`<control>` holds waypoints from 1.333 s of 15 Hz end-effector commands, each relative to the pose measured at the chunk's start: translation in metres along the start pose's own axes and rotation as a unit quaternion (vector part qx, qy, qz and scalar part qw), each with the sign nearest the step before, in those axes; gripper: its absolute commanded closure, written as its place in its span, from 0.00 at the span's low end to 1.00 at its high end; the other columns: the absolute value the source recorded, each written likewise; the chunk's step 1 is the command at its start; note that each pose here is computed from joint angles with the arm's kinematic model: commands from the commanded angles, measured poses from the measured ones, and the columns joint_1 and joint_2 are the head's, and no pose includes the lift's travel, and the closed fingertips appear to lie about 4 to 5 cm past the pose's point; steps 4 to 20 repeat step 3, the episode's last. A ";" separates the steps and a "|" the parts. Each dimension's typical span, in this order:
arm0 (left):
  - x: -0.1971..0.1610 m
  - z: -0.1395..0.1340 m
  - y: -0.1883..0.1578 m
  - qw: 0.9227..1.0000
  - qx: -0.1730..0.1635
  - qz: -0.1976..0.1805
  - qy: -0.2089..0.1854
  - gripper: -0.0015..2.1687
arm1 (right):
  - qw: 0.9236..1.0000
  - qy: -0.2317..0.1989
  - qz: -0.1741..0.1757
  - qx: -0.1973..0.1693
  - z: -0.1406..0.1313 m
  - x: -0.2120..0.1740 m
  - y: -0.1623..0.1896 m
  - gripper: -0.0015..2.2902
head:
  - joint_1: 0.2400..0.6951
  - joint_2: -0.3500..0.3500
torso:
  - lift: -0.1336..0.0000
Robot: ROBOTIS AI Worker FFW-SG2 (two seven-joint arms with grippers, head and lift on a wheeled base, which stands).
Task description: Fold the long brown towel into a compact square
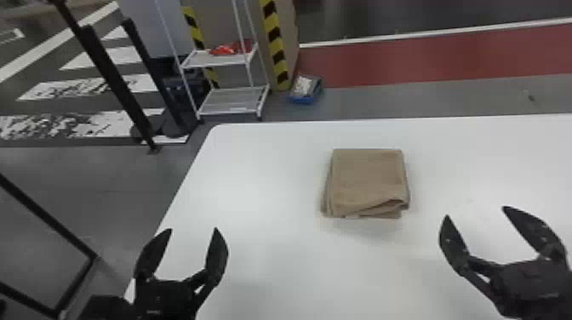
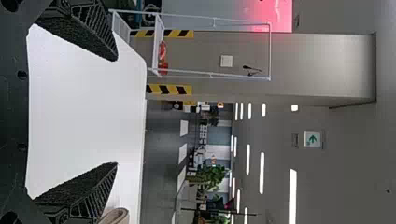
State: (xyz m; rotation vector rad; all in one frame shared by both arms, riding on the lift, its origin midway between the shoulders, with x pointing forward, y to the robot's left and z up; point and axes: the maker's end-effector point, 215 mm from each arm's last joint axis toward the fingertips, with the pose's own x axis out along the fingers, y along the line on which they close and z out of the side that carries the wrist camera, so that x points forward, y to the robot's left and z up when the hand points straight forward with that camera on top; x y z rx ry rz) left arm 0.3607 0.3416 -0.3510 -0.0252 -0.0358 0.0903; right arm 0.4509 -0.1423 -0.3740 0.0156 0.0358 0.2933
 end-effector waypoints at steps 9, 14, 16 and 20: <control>-0.003 0.002 0.001 1.000 0.001 0.003 -0.004 0.03 | 1.000 -0.003 0.004 0.001 0.003 0.001 0.005 0.04 | 1.00 0.89 | 0.08; -0.003 0.002 0.001 1.000 0.001 0.003 -0.004 0.03 | 1.000 -0.003 0.004 0.001 0.003 0.001 0.005 0.04 | 1.00 0.89 | 0.08; -0.003 0.002 0.001 1.000 0.001 0.003 -0.004 0.03 | 1.000 -0.003 0.004 0.001 0.003 0.001 0.005 0.04 | 1.00 0.89 | 0.08; -0.003 0.002 0.001 1.000 0.001 0.003 -0.004 0.03 | 1.000 -0.003 0.004 0.001 0.003 0.001 0.005 0.04 | 1.00 0.89 | 0.08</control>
